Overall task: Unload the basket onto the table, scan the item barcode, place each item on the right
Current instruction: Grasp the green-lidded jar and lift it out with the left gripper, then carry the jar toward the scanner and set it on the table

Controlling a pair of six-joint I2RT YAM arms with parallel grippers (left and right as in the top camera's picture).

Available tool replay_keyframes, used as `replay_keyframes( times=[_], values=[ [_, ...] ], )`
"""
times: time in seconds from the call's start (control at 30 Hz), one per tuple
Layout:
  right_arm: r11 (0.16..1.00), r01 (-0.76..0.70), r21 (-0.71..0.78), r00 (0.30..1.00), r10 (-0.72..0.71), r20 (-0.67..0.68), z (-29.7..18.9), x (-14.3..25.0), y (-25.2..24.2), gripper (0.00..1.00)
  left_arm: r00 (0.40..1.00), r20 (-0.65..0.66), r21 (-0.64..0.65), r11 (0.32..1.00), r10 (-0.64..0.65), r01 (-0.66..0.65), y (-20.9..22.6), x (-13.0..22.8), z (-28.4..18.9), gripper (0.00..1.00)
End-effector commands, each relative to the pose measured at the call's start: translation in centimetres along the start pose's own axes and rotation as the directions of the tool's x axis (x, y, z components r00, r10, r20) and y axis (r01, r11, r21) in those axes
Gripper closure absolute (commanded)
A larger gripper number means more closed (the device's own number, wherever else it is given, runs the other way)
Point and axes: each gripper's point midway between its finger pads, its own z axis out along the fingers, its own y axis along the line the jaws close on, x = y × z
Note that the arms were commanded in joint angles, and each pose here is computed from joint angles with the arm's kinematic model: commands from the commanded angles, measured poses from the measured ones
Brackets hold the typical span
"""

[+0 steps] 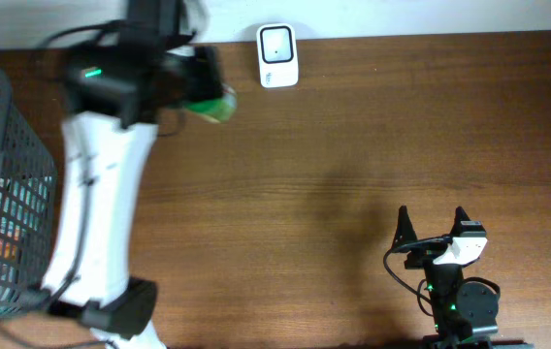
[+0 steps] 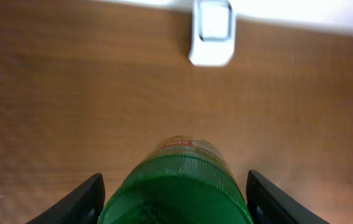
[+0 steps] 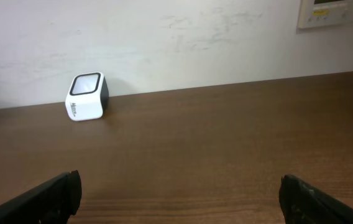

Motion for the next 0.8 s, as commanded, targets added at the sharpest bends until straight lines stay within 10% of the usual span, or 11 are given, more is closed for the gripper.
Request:
replay_keyframes(
  times=[0.0,0.53,0.77],
  values=[
    [1.000,-0.005,-0.003,1.000,0.005,-0.007,0.0,0.3,0.1,0.02,0.990,-0.105,0.011,0.996,0.094,-0.093,-3.8,2.4,5.2,0.55],
    [1.000,-0.005,-0.003,1.000,0.005,-0.007,0.0,0.3,0.1,0.02,0.849,-0.368,0.082,0.922,0.380,-0.378,-15.4,16.0,21.3,0.55],
    [1.000,-0.005,-0.003,1.000,0.005,-0.007,0.0,0.3,0.1,0.02,0.831,-0.375,0.099,0.909,0.410,-0.404,-16.8,17.8,22.3,0.31]
  ],
)
